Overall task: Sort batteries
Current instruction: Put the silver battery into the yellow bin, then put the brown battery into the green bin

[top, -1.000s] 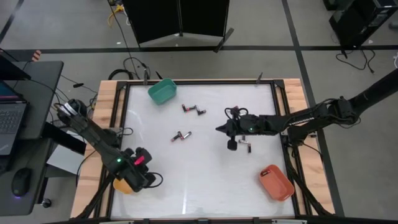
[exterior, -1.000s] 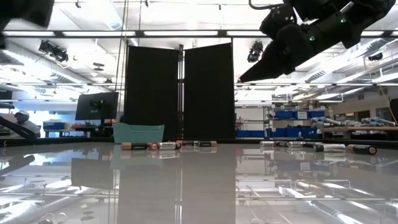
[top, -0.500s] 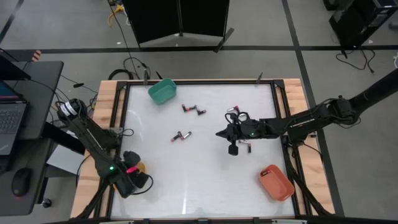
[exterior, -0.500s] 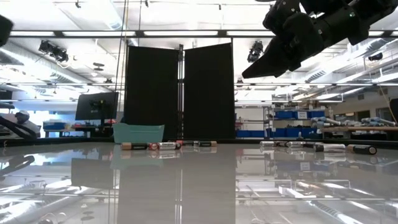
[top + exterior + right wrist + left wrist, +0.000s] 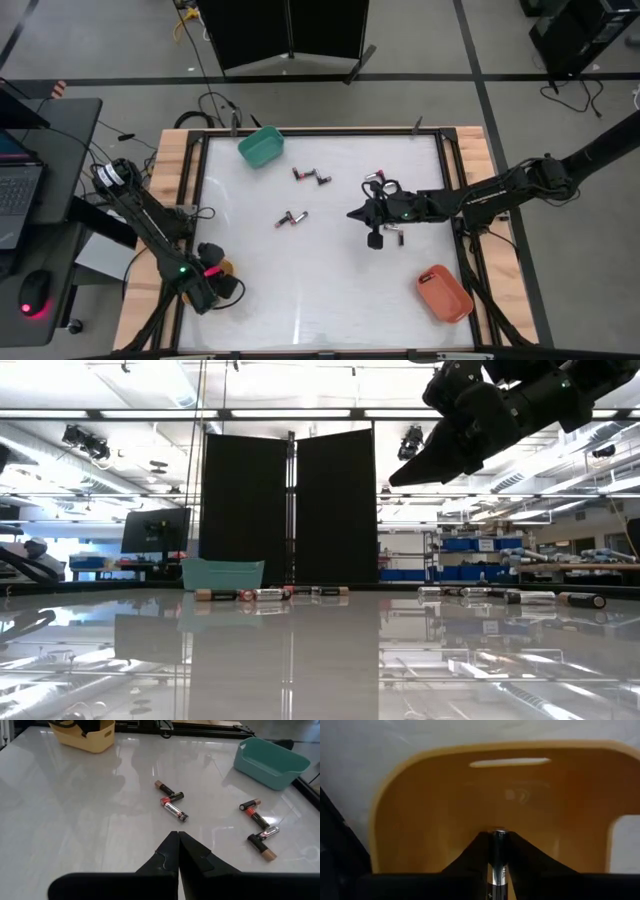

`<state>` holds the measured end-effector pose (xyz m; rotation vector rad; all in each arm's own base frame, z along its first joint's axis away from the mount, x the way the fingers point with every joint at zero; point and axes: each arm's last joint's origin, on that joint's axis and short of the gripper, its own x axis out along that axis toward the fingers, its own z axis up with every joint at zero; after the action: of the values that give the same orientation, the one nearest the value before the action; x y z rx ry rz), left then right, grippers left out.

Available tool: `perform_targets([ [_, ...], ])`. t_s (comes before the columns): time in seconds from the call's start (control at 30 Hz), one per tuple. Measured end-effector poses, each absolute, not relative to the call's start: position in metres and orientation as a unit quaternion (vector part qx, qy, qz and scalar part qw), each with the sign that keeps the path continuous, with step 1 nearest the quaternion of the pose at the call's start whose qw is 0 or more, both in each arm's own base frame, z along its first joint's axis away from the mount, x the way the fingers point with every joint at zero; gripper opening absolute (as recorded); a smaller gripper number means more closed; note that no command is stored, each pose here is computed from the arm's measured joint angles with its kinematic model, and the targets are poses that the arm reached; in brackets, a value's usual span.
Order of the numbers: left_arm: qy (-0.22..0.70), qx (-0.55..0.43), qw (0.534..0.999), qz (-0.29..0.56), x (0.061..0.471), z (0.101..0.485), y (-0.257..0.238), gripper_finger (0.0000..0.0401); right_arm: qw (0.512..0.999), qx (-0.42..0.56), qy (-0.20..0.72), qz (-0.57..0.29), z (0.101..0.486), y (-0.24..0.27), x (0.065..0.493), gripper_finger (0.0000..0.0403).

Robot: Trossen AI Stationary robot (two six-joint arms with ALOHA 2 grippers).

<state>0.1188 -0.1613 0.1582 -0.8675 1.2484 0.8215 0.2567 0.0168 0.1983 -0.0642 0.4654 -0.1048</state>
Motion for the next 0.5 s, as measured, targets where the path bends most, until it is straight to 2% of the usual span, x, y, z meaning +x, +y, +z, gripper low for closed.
perform_targets([
  [0.2, 0.562, -0.373, 0.663, 0.325, 0.123, 0.166, -0.168, 0.0125, 0.971, -0.046, 0.23, -0.048, 0.199, 0.017, 0.257, 0.0026],
  [0.37, 0.577, -0.35, 0.676, 0.296, 0.128, 0.184, -0.174, 0.0134, 0.972, -0.037, 0.227, -0.05, 0.199, 0.017, 0.257, 0.0036],
  [0.5, 0.621, -0.314, 0.664, 0.273, 0.129, 0.207, -0.179, 0.013, 0.971, -0.043, 0.228, -0.05, 0.199, 0.017, 0.257, 0.0031],
])
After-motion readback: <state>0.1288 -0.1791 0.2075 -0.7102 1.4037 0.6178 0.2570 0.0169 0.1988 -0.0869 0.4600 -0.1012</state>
